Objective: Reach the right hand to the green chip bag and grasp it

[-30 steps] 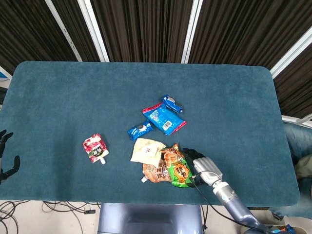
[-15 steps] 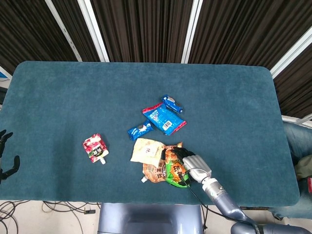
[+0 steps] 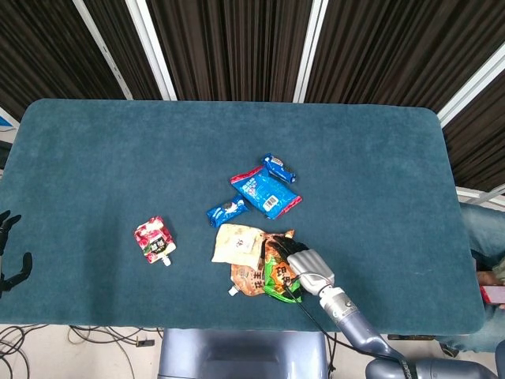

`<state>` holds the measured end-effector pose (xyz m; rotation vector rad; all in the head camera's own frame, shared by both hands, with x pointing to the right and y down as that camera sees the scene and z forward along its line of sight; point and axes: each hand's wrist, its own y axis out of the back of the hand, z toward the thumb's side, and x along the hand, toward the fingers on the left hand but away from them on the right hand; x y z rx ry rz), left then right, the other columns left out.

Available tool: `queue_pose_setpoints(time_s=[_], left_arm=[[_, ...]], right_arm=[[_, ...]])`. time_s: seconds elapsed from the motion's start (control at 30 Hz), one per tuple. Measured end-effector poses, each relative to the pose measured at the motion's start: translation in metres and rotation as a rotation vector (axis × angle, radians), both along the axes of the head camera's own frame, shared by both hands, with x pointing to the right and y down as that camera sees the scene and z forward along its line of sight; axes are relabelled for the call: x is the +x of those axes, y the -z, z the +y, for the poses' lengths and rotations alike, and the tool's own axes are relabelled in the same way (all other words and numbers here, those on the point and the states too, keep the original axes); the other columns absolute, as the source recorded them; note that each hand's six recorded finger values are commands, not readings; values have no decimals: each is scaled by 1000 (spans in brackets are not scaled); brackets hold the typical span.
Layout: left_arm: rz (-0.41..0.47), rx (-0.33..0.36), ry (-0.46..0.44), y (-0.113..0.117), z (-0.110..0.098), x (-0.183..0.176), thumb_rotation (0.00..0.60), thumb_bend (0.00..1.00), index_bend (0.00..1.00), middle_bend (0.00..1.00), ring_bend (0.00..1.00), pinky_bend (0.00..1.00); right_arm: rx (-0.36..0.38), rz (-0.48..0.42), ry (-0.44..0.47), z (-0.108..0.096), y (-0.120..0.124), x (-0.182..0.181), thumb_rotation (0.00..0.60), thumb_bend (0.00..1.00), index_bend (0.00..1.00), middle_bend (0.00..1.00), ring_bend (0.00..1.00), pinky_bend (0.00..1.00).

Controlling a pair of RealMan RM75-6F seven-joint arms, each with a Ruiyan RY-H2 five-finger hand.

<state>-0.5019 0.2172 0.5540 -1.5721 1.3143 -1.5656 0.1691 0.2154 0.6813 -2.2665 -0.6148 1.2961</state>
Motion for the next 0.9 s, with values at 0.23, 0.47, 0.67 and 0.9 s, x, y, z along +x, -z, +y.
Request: queue_pose_setpoints(time_s=[0.23, 0.47, 0.67, 0.9], left_arm=[[-1, -5, 0, 0, 0, 0, 600, 481, 110, 42, 122, 67], [0, -10, 2, 0, 0, 0, 600, 480, 112, 41, 122, 67], [3, -12, 4, 0, -1, 0, 600, 480, 112, 41, 122, 68], [2, -14, 6, 0, -1, 0, 600, 481, 112, 41, 122, 71]], right_arm=[[-1, 45, 46, -1, -5, -4, 600, 106, 199, 174, 109, 166], [-13, 57, 34, -1, -7, -6, 600, 257, 441, 366, 304, 232], [-10, 19, -35, -3, -5, -6, 600, 381, 581, 481, 432, 374], [-8, -76, -169, -13, 3, -2, 600, 391, 585, 484, 443, 379]])
